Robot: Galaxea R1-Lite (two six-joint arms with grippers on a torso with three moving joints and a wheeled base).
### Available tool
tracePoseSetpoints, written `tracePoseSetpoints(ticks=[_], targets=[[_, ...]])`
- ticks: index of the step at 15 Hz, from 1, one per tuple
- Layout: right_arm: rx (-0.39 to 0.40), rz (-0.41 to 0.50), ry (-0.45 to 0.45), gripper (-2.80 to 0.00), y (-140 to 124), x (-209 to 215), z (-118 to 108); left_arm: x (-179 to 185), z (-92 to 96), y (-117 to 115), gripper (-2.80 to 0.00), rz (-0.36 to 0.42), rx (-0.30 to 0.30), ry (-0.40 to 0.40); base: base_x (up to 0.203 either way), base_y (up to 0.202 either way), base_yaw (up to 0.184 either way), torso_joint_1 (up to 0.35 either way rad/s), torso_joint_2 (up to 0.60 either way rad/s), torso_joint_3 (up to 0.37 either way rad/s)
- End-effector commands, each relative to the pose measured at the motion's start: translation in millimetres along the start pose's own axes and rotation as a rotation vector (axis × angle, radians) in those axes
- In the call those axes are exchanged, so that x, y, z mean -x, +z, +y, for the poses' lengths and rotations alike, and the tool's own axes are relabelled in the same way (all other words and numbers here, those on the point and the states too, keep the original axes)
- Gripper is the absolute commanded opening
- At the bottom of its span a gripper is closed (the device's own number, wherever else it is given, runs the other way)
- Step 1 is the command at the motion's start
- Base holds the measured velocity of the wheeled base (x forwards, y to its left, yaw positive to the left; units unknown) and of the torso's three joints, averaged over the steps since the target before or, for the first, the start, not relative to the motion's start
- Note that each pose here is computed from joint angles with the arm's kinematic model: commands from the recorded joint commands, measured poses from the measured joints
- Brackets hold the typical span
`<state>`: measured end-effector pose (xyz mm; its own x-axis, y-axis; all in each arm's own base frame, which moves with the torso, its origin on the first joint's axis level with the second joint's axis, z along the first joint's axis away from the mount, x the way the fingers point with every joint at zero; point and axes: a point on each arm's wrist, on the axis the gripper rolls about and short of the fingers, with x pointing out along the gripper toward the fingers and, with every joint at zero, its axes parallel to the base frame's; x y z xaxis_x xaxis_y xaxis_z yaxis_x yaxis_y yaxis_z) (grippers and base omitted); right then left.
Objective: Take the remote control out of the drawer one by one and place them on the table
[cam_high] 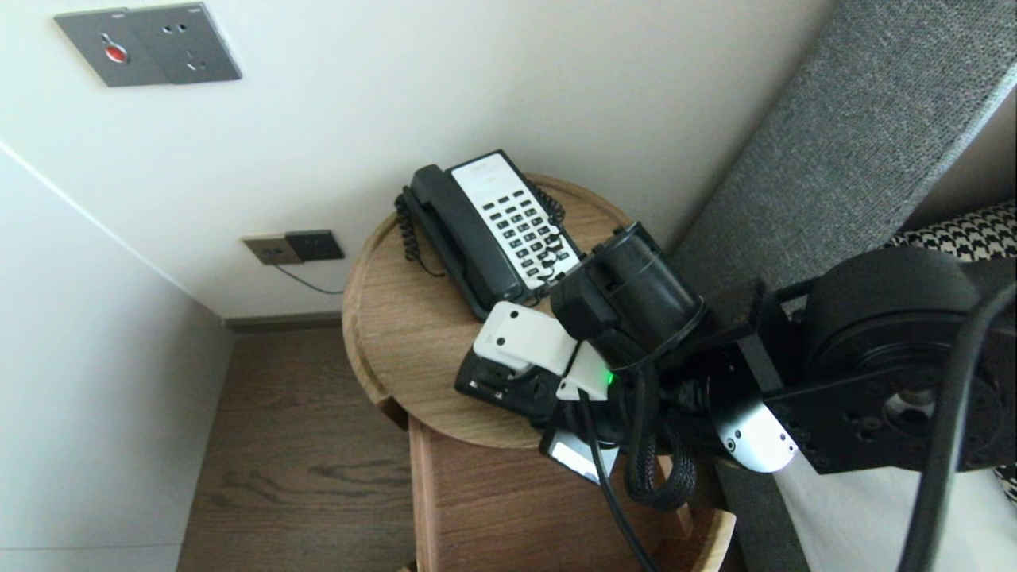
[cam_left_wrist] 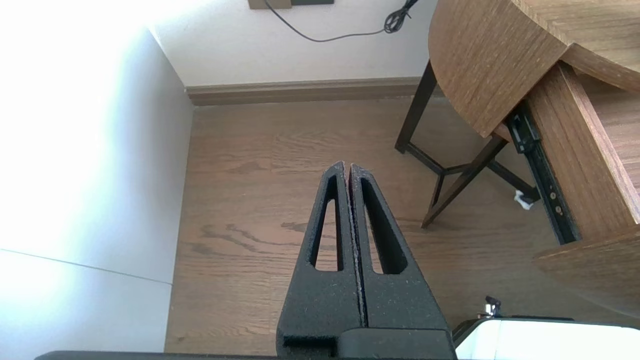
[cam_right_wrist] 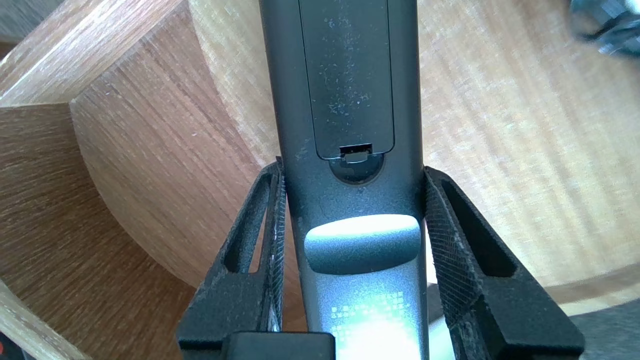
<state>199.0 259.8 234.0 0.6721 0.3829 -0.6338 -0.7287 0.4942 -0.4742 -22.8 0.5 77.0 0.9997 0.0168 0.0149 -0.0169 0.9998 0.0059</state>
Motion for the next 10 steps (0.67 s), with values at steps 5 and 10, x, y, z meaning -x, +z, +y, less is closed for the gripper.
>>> tracePoseSetpoints(ticks=[5,10], targets=[[0.036,0.023,0.005,-2.8,18,-18,-2,0,0.0,0,-2.8,0.0,0.0,0.0,0.0,0.0,0.0,0.0,0.0,0.0],[0.04,0.029,-0.008,-2.8,23,-32,-8,0,0.0,0,-2.8,0.0,0.0,0.002,0.0,0.0,0.0,0.0,0.0,0.0]])
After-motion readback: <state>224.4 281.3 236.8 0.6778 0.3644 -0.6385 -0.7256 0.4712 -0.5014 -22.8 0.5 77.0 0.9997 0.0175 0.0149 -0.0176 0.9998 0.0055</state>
